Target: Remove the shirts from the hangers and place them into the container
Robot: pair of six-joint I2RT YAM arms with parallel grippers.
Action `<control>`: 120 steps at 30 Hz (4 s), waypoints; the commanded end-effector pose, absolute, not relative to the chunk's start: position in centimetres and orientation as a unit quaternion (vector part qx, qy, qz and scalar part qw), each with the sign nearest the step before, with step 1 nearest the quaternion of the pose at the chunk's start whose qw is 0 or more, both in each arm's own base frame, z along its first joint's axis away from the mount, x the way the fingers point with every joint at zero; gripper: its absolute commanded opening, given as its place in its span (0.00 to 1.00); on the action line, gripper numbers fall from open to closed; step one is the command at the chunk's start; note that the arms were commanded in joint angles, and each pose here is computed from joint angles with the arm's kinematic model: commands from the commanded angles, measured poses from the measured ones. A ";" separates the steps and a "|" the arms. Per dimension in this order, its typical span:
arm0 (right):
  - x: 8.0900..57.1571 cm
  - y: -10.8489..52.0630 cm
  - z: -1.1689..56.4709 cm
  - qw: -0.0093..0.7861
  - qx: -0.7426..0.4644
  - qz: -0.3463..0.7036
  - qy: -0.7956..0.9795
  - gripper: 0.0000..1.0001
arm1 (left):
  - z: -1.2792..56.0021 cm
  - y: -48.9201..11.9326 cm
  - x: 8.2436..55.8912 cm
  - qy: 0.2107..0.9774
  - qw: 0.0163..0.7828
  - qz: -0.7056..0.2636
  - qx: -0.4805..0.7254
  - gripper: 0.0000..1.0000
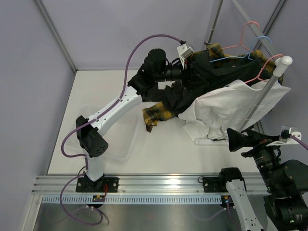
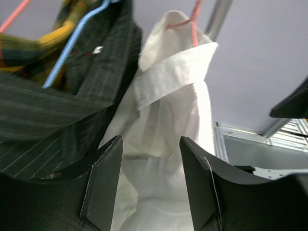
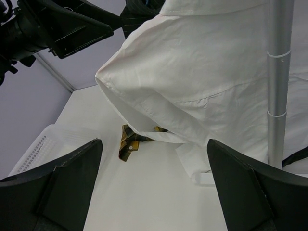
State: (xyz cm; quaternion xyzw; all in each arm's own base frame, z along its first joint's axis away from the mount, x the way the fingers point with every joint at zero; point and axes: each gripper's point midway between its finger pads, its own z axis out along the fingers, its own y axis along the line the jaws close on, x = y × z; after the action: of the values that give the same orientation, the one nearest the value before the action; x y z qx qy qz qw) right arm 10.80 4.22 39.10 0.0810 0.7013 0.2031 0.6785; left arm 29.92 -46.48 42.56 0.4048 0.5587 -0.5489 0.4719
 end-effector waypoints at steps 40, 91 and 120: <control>9.6 3.5 39.5 0.702 0.065 0.175 0.687 0.99 | 40.6 -53.4 25.7 0.562 0.469 -0.514 0.447 0.06; 19.4 13.3 48.8 0.612 -0.073 0.397 0.680 0.81 | 38.4 -30.4 18.1 0.749 0.480 -0.343 0.302 0.00; 28.1 18.7 44.3 0.571 -0.085 0.359 0.733 0.76 | 39.0 -30.8 15.5 0.732 0.448 -0.393 0.330 0.00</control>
State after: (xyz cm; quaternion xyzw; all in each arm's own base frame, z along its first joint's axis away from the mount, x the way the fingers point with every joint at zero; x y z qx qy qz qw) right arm 26.92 18.47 43.93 -0.0785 0.7430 0.3703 0.5520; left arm 16.45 -30.85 36.58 0.3308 0.7596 -0.3564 0.4319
